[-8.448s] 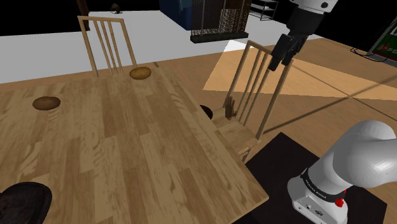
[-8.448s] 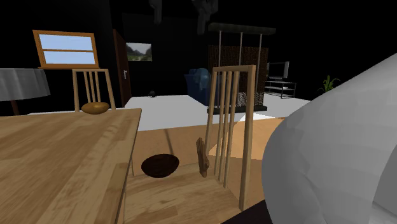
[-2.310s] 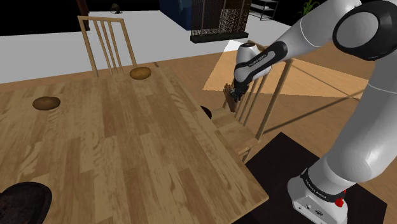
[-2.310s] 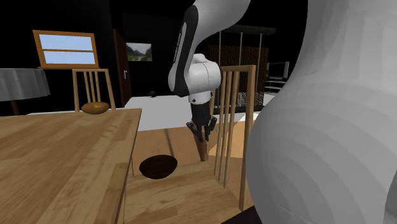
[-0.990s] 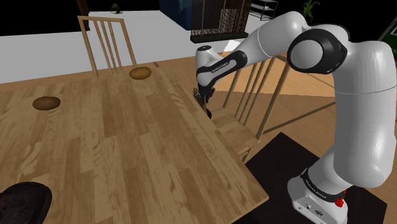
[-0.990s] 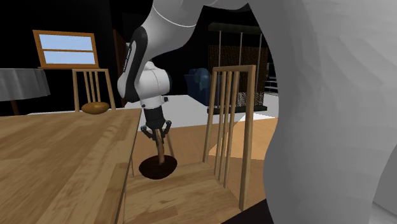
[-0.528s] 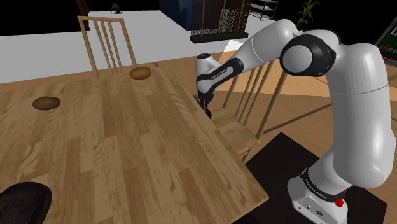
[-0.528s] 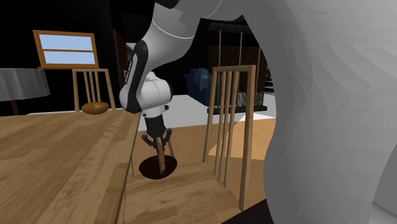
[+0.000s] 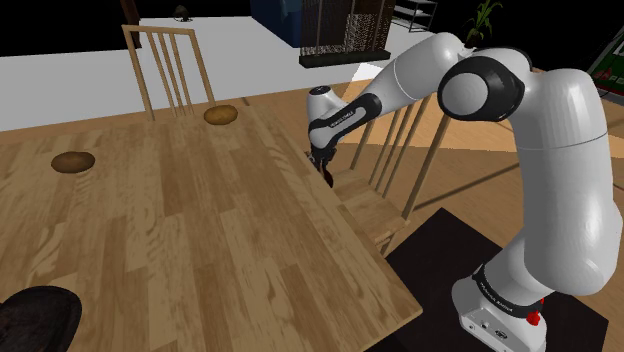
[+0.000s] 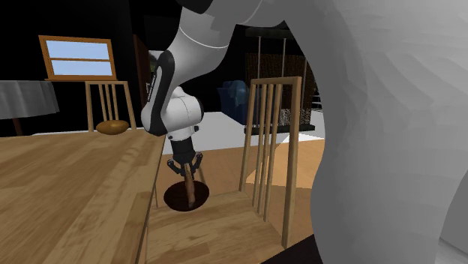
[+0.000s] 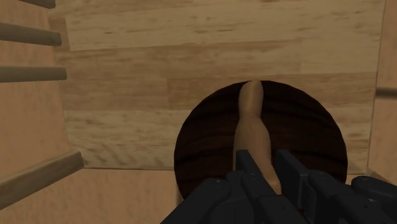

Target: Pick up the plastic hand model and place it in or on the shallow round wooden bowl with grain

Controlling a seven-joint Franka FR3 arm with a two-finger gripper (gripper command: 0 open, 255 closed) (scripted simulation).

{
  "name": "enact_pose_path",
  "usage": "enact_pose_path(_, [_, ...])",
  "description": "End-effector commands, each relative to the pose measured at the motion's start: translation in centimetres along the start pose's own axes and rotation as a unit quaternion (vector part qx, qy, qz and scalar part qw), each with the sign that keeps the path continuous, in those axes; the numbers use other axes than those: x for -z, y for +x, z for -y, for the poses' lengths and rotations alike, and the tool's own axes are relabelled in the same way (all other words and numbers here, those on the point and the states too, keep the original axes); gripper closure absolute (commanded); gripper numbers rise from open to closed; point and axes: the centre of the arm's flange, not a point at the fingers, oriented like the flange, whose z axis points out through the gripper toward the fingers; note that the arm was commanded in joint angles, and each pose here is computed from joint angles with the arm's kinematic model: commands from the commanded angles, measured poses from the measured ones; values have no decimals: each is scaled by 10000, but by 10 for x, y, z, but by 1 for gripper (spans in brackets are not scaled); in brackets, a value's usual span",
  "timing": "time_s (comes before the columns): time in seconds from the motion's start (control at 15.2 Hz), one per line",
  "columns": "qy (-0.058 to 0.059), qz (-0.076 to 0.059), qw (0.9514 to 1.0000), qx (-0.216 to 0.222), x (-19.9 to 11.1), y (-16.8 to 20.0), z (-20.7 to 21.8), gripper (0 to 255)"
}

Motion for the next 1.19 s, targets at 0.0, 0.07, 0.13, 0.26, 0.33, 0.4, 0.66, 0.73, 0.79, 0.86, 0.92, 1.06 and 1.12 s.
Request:
enact_pose_path(0.0, [0, 2, 10000, 1, 0, 0, 0, 0])
enact_pose_path(0.07, [0, 2, 10000, 1, 0, 0, 0, 0])
enact_pose_path(0.13, [0, 2, 10000, 1, 0, 0, 0, 0])
enact_pose_path(0.26, [0, 2, 10000, 1, 0, 0, 0, 0])
enact_pose_path(0.33, [0, 2, 10000, 1, 0, 0, 0, 0])
enact_pose_path(0.4, [0, 2, 10000, 1, 13, 0, 0, 0])
enact_pose_path(0.66, [0, 2, 10000, 1, 50, 0, 0, 0])
enact_pose_path(0.73, [0, 2, 10000, 1, 50, 0, 0, 0])
enact_pose_path(0.79, [0, 2, 10000, 1, 50, 0, 0, 0])
enact_pose_path(0.86, [0, 2, 10000, 1, 50, 0, 0, 0])
enact_pose_path(0.92, [0, 2, 10000, 1, 50, 0, 0, 0])
enact_pose_path(1.06, [0, 2, 10000, 1, 50, 0, 0, 0])
enact_pose_path(1.12, [0, 2, 10000, 1, 50, 0, 0, 0])
